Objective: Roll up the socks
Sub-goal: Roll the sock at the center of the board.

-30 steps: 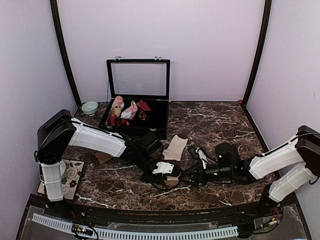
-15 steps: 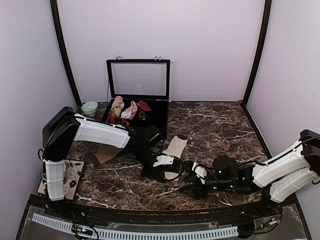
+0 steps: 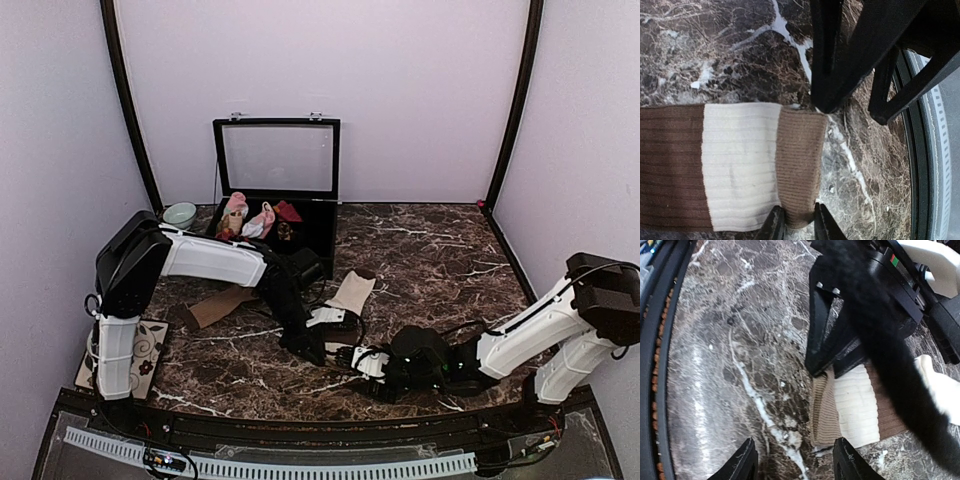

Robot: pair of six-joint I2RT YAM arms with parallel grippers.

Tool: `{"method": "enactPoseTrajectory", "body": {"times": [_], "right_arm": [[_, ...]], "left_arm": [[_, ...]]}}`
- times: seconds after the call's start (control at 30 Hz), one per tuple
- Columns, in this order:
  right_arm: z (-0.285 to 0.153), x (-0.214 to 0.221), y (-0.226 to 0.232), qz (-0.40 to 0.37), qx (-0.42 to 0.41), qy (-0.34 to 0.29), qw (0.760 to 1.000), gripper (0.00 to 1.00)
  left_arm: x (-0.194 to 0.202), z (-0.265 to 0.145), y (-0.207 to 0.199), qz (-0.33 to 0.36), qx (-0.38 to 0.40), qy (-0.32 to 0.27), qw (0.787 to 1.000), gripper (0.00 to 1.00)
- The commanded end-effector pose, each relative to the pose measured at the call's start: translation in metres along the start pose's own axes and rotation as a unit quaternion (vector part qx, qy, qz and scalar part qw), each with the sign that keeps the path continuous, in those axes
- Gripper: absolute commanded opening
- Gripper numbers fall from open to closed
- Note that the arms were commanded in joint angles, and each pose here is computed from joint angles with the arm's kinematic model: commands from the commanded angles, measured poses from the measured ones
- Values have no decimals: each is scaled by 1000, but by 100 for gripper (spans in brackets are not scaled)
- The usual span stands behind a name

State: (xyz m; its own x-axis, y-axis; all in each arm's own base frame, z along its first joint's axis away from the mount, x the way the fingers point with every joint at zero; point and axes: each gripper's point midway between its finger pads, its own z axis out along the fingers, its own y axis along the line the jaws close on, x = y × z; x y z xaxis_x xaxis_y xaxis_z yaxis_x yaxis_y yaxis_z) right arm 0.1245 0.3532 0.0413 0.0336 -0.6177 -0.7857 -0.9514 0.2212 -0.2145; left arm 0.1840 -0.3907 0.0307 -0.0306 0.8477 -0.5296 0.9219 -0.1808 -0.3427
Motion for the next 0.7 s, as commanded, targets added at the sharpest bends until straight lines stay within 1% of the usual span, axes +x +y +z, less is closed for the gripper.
{"method": "enactPoseTrajectory", "body": {"times": [0.0,0.1,0.2,0.3,0.5,0.53,0.67], "right_arm": [[6,-1,-11,-48,38,11,998,51],[13,6,-12,-62,44,24,997,47],[18,6,-18,-74,59,27,995,40],[22,0,-22,-87,72,23,993,33],[24,-3,-24,-91,79,17,993,31],[25,-4,-23,-91,75,16,993,29],[30,2,-18,-86,62,30,994,7]], "left_arm": [[1,-3,-4,-16,23,5,1000,23],[-1,-4,-2,-21,26,-4,999,22],[-3,-6,1,-30,30,-10,999,21],[0,-4,3,-33,33,-3,999,21],[-1,-4,5,-36,33,-5,999,21],[-1,-4,6,-38,33,-6,999,21],[0,-3,7,-46,33,-7,998,23]]}}
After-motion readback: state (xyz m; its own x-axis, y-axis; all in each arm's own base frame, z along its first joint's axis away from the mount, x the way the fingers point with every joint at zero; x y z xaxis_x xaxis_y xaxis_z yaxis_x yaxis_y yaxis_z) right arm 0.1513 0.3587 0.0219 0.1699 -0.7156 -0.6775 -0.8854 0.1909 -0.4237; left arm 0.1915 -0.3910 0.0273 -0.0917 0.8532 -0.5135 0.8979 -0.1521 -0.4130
